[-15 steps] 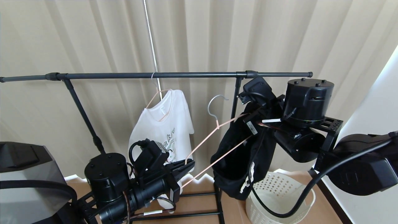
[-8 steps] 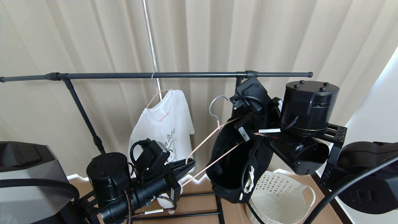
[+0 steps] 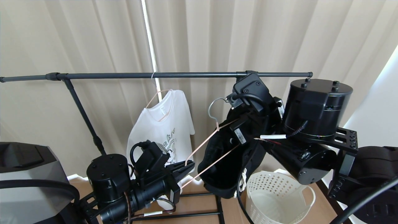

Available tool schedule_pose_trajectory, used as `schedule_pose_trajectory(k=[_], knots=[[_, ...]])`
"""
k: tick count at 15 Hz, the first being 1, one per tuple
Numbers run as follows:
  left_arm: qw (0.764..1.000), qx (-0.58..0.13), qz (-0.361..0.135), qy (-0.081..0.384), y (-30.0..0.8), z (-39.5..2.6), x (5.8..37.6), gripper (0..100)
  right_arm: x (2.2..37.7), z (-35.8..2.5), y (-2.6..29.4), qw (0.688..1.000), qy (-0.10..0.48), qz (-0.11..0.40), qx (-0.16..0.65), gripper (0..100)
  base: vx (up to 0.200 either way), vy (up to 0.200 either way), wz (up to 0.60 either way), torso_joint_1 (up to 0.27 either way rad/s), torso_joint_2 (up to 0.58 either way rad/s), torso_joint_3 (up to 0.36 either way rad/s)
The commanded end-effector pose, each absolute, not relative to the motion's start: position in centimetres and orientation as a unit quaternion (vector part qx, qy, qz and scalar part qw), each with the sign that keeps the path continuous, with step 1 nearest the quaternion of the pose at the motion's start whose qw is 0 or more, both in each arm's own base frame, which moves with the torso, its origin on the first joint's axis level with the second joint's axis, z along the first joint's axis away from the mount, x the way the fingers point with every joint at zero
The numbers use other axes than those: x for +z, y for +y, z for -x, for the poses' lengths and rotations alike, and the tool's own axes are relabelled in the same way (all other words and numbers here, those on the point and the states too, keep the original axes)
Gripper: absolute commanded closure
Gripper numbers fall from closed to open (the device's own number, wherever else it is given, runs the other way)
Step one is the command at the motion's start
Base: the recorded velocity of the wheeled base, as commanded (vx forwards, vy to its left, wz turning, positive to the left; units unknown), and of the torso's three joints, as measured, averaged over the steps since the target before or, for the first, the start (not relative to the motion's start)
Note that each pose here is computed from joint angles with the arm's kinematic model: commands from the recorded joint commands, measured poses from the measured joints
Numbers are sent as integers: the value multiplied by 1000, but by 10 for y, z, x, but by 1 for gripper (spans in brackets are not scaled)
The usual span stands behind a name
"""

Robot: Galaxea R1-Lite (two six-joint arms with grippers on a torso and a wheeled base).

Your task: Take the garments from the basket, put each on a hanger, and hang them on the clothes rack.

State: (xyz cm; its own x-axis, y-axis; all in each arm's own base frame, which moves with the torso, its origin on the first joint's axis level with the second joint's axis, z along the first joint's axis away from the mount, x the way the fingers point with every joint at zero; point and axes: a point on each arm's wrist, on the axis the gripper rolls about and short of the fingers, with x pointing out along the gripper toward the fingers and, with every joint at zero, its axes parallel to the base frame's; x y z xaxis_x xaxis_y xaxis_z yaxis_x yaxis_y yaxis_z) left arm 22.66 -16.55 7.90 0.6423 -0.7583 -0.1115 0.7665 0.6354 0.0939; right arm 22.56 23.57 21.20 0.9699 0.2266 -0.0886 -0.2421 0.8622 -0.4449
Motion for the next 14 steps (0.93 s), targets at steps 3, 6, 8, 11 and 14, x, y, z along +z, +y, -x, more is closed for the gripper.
schedule_pose_trajectory(k=[3, 6, 8, 11, 14], knots=[[904, -422, -66, 28, -166, -228, 80, 100, 214, -211, 246, 964, 10, 223, 143, 100, 0, 0, 0, 0, 0, 0], [904, -422, -66, 30, -166, -227, 79, 100, 211, -205, 254, 963, 12, 221, 154, 100, 0, 0, 0, 0, 0, 0], [904, -422, -66, 27, -166, -227, 80, 100, 212, -203, 255, 963, 10, 220, 153, 100, 0, 0, 0, 0, 0, 0], [904, -421, -66, 30, -165, -226, 80, 100, 218, -210, 247, 969, 6, 207, 134, 0, 0, 0, 0, 0, 0, 0], [905, -420, -65, 23, -163, -225, 84, 100, 221, -221, 240, 974, 3, 201, 105, 0, 0, 0, 0, 0, 0, 0]])
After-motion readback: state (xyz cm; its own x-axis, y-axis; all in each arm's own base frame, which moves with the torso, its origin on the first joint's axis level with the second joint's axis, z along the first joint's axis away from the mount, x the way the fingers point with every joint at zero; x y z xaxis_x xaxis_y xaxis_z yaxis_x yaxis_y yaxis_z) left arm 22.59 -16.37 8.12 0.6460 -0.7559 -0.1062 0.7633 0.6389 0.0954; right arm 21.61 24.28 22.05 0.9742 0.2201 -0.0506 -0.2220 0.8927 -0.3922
